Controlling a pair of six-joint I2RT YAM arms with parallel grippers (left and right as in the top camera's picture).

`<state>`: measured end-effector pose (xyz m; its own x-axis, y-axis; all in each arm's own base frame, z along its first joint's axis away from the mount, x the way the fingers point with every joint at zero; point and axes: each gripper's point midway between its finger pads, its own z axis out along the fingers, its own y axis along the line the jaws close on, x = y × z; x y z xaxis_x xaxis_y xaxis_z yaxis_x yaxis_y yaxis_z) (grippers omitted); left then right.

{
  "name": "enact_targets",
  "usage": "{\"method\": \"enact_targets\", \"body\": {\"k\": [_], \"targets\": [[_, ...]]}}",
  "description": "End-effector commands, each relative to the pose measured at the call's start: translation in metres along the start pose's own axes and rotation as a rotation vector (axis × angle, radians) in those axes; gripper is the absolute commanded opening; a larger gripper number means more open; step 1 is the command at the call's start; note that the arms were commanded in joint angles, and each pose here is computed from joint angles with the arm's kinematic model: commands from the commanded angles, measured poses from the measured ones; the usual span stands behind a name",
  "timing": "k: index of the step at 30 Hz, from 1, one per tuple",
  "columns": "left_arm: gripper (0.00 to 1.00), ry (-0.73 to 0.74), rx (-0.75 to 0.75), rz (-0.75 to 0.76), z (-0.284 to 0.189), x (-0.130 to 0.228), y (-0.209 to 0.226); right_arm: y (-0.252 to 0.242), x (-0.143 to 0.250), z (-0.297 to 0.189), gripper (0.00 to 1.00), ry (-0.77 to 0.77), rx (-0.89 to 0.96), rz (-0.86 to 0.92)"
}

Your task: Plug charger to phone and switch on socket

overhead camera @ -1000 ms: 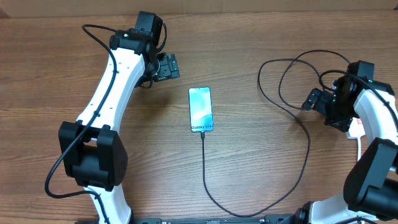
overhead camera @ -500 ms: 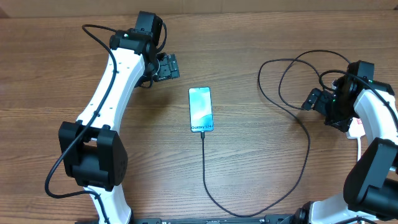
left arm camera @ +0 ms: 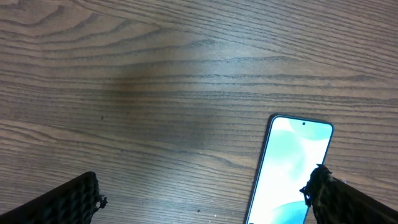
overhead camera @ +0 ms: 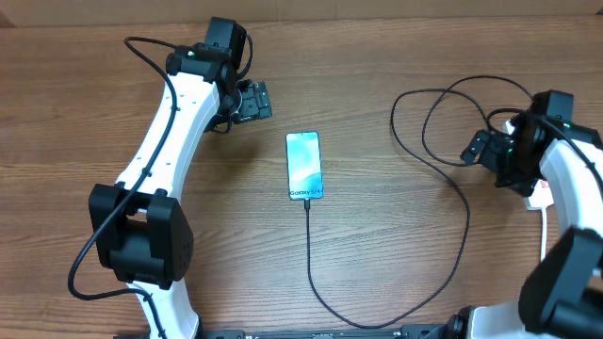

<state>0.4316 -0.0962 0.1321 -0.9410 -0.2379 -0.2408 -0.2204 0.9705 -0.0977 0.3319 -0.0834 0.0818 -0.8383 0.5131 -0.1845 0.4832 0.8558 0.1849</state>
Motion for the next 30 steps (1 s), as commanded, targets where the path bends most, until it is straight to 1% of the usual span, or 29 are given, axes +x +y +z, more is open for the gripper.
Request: {"method": "enact_targets", "body": {"k": [1, 10, 16, 22, 30], "targets": [[1.00, -0.022, -0.003, 0.020, -0.006, -0.003, 0.000, 0.008, -0.010, -0.039, 1.00, -0.127, -0.022, -0.034], [1.00, -0.022, -0.003, 0.020, -0.006, -0.003, 0.000, 0.020, -0.013, -0.112, 1.00, -0.348, -0.073, -0.065], [1.00, -0.022, -0.003, 0.020, -0.006, -0.003, 0.000, 0.024, -0.009, -0.147, 1.00, -0.455, -0.098, -0.080], [1.00, -0.022, -0.004, 0.020, -0.006, -0.003, 0.000, 0.026, -0.005, -0.168, 1.00, -0.520, -0.113, -0.089], [1.00, -0.022, -0.003, 0.020, -0.006, -0.003, 0.000, 0.027, -0.001, -0.182, 1.00, -0.561, -0.122, -0.095]]}}
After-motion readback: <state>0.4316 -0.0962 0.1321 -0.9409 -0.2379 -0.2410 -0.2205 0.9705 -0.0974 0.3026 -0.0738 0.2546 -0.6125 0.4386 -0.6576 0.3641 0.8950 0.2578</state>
